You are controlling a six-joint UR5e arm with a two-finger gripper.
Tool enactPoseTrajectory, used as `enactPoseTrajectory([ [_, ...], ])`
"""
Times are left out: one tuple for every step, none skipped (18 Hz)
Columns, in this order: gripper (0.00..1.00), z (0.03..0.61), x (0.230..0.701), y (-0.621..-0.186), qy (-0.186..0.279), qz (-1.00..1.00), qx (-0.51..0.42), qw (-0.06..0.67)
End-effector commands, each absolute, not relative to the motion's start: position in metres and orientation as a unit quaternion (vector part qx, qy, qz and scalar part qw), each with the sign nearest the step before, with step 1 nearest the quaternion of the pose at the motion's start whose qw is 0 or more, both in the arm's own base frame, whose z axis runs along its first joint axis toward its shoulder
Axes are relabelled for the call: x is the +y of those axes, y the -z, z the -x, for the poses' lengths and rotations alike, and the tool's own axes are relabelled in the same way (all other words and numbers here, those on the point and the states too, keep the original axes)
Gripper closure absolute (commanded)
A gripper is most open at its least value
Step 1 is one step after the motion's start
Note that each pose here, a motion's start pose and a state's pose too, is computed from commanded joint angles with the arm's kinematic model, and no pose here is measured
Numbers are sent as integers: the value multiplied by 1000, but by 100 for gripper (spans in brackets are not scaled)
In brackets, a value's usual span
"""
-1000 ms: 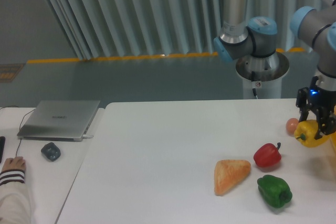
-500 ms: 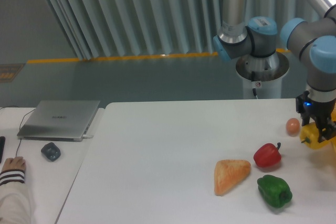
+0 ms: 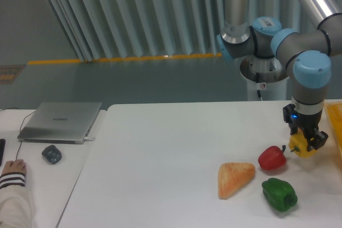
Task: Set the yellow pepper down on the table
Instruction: 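Lower the yellow pepper onto the table beside the red pepper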
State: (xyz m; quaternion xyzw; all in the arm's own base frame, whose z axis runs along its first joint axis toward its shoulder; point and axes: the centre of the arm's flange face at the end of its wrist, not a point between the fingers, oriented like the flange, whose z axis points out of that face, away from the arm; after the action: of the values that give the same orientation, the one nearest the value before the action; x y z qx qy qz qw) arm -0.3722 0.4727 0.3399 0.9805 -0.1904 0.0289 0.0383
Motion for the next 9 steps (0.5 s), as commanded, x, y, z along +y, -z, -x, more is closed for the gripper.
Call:
enactPoseTrajectory([
  [0,372,473,-340,-29,-981,-190,38],
  [0,372,473,-340,-29,-981,-190,38],
  [0,372,473,-339,-30,-980,-190,39],
  [0,372,473,-339,-30,-980,-191,39],
  [0,372,473,-339,-30,-980,-193,39],
  [0,372,473,-339,-30,-980,-193,39],
  [0,372,473,-339,-30,-980,-193,39],
  [0,373,473,-340,-29,-980,-194,38],
  [0,373,474,-343,-26,-980,-195,37],
])
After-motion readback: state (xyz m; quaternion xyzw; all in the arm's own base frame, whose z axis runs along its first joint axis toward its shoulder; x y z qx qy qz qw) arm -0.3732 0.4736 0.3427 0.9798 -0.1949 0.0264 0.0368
